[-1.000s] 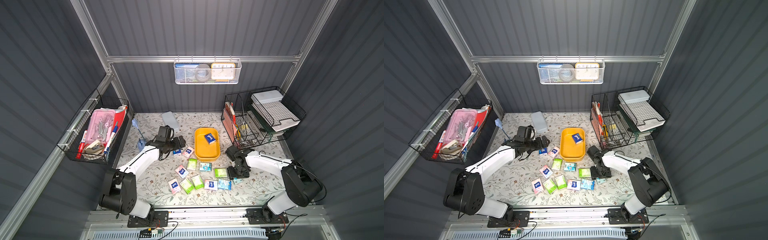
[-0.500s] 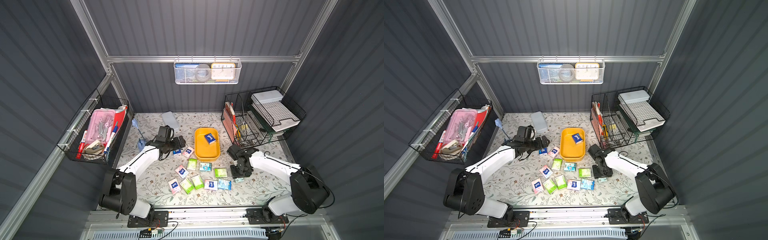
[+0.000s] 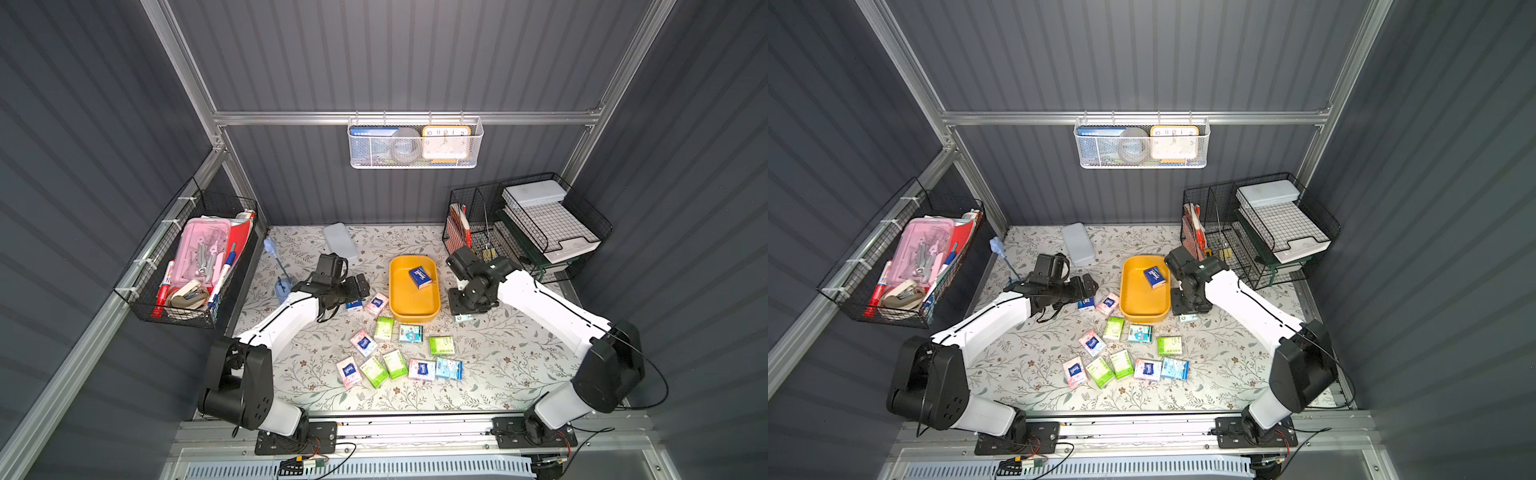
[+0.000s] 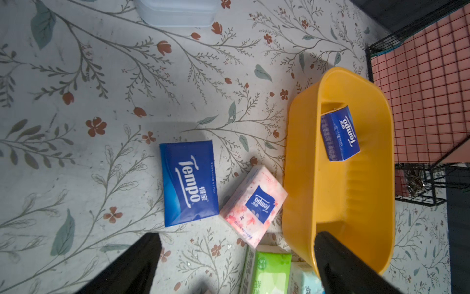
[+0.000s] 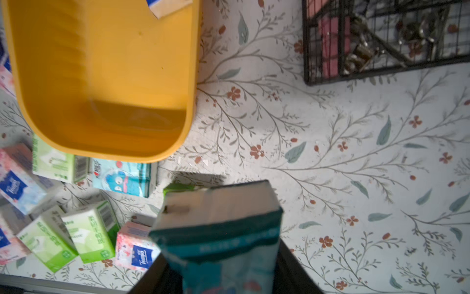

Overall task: Put the pocket tissues into the storage box
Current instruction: Place the pocket tissues in the storage box.

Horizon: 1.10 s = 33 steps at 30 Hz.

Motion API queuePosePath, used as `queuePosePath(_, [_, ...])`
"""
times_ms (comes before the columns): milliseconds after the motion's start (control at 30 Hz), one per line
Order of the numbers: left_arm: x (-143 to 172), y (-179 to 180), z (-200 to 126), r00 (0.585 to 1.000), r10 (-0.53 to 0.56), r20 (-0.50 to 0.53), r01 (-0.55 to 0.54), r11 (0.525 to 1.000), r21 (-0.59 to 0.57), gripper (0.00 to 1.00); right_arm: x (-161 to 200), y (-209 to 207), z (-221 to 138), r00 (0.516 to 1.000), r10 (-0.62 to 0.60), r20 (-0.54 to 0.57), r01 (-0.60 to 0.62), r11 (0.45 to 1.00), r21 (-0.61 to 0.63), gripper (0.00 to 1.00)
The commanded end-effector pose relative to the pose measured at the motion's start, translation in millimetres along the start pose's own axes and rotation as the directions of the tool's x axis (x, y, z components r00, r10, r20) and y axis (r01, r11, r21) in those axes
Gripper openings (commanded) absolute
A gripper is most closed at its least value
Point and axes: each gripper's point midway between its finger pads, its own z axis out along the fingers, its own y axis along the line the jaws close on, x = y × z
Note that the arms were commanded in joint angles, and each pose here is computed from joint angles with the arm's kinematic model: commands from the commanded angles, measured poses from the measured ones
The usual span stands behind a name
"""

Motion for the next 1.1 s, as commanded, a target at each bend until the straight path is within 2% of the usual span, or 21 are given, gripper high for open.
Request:
queuePosePath(0, [10,11,-8,0.999,0.037,-0.022,-0.038,0.998,-0.049,0.99,-22,12,9,1.000,0.011,0.007,-0.011,1.000,0.002,0.50])
queuePosePath(433, [18,19,-11,0.996,0.079,-0.039,-0.082,0.993,-0.081,0.99,-100,60,59,0.999,-0.004,0.053,0.003,1.000,0.004,0.50])
queuePosePath(733, [22,23,-11,0.995,0.089,-0.050,-0.093,0.991,-0.093,0.99,-124,70,89,0.998,-0.029,0.059,0.027,0.999,0.036,0.50])
queuePosePath(1067, [23,24,-12,0.995,0.088,-0.051,-0.093,0.991,-0.097,0.99,-146,65,109,0.993,-0.003,0.115,-0.006,0.997,0.071,0.52])
